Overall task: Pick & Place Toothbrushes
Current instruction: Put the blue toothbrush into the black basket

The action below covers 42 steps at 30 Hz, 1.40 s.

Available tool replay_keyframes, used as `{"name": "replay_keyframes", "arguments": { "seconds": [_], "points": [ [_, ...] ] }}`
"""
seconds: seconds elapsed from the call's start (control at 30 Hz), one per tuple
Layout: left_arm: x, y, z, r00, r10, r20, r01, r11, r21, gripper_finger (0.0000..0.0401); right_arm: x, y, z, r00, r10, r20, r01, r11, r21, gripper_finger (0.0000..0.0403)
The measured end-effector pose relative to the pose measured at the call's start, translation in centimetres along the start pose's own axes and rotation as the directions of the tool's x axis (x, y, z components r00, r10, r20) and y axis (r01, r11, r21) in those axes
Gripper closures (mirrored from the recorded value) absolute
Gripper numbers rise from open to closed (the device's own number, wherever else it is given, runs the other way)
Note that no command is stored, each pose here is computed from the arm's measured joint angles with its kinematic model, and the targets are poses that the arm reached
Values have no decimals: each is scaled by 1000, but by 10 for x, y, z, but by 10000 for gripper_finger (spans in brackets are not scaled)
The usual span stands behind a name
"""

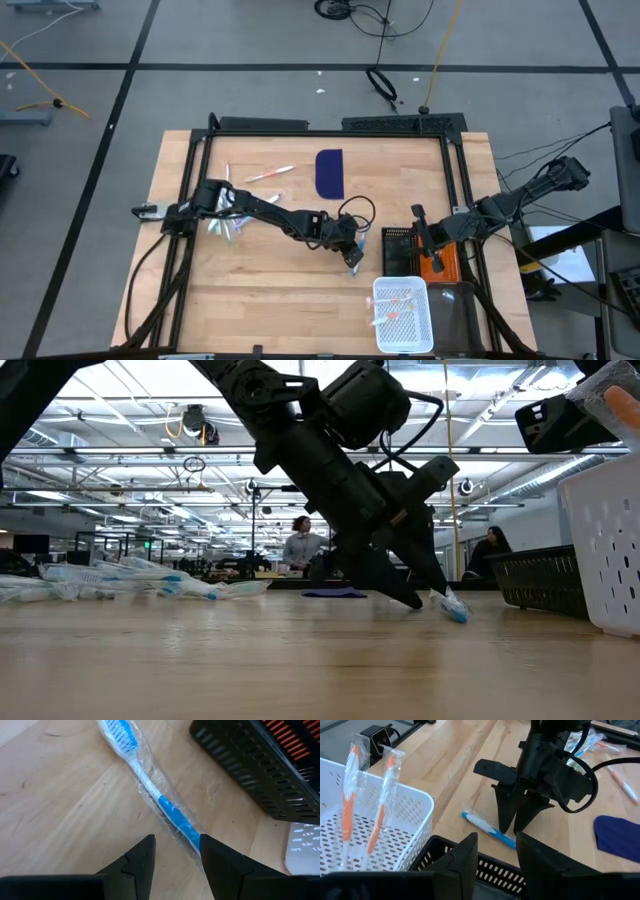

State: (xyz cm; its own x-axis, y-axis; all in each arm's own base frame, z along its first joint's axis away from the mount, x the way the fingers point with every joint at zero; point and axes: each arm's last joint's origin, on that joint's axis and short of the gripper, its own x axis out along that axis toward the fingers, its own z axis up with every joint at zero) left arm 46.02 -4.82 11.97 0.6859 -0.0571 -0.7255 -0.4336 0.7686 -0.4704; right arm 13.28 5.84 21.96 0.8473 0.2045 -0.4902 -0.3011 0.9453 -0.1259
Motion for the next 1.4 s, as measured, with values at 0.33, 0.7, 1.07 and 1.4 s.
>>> {"name": "replay_keyframes", "arguments": {
  "seconds": [0.33, 0.7, 1.07, 1.4],
  "points": [
    [1, -6, -1, 998, -69, 0, 69, 997, 39, 378, 0, 0, 0, 1000, -3, 7, 3, 1000, 1, 277],
    [-5, -3, 4, 1000, -13, 29, 10, 997, 74, 400, 0, 0, 0, 1000, -4, 6, 4, 1000, 2, 277],
    [-76, -25, 33, 988, 45, 147, -71, 981, 181, 401, 0, 0, 1, 1000, -4, 16, 4, 1000, 4, 277],
    [-52, -14, 19, 998, 57, 33, -61, 992, 112, 355, 0, 0, 1, 1000, -4, 19, 4, 1000, 4, 277]
  ]
}}
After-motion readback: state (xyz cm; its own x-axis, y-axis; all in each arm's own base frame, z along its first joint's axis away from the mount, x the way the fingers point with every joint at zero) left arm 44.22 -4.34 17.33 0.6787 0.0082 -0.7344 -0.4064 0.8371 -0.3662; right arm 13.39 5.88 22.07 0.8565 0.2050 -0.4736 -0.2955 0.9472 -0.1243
